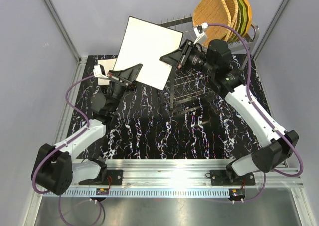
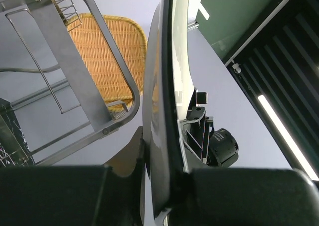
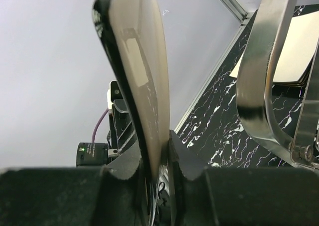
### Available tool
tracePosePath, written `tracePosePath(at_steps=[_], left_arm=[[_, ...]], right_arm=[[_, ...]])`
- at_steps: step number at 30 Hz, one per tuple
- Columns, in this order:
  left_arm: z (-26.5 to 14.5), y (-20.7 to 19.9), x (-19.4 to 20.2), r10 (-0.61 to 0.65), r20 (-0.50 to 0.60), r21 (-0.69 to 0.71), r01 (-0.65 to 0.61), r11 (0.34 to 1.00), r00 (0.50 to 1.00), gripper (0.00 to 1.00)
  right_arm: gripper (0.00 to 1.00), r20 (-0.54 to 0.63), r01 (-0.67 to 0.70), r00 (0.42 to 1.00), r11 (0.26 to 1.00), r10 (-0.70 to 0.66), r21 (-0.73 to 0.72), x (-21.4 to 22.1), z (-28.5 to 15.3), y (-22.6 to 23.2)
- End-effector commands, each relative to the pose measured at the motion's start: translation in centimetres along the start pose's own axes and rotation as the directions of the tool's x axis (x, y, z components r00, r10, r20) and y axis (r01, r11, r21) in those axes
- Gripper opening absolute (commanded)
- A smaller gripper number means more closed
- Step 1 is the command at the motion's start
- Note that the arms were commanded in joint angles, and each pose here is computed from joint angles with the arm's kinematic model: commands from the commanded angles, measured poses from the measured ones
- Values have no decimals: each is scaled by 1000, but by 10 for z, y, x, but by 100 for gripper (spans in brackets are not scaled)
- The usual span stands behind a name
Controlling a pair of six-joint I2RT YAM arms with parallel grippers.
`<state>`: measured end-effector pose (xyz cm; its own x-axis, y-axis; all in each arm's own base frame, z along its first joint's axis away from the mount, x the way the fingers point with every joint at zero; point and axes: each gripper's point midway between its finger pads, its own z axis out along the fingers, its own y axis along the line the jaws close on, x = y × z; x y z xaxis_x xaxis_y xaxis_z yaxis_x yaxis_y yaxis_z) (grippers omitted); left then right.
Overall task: Unload the plates from the dish rack
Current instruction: Pass the plate from the right arm to the left, then place the plate on the table
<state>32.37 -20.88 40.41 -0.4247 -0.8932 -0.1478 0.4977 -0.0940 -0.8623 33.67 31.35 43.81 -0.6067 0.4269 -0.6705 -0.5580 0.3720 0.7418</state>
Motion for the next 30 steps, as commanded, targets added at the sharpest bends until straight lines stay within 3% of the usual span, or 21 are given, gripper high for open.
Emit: tracePosePath(at_steps=[1,2,4,5,9,12,24,30], left_arm=[[-7,-26,-5,31,21,107,-33,994,999,0],[-7,-27,-6,27,22,112,-30,993,999,0],[-11,-28,-10,31,31,120,-34,992,999,0],[-13,-28,-12,33,35,121,-37,992,999,0],[-23,-32,-21,49,61,131,-56,990,997,0],[-31,-33,-29,69,82,134,-80,988,994,0],[-64,-47,-66,140,172,141,-165,976,975,0],[-77,-36,-85,179,214,92,-202,975,960,0]], right_arm=[[28,151,170,978,971,-145,-168,-35,-26,67],[41,152,183,976,968,-157,-169,-33,-27,67],[50,155,196,973,966,-171,-167,-33,-29,67],[65,154,212,970,963,-188,-164,-32,-30,66],[87,158,260,959,952,-235,-163,-32,-32,67],[97,162,301,948,939,-275,-167,-32,-34,69],[100,159,512,859,831,-487,-218,-20,-52,80],[100,181,633,774,732,-607,-251,-14,-65,88]])
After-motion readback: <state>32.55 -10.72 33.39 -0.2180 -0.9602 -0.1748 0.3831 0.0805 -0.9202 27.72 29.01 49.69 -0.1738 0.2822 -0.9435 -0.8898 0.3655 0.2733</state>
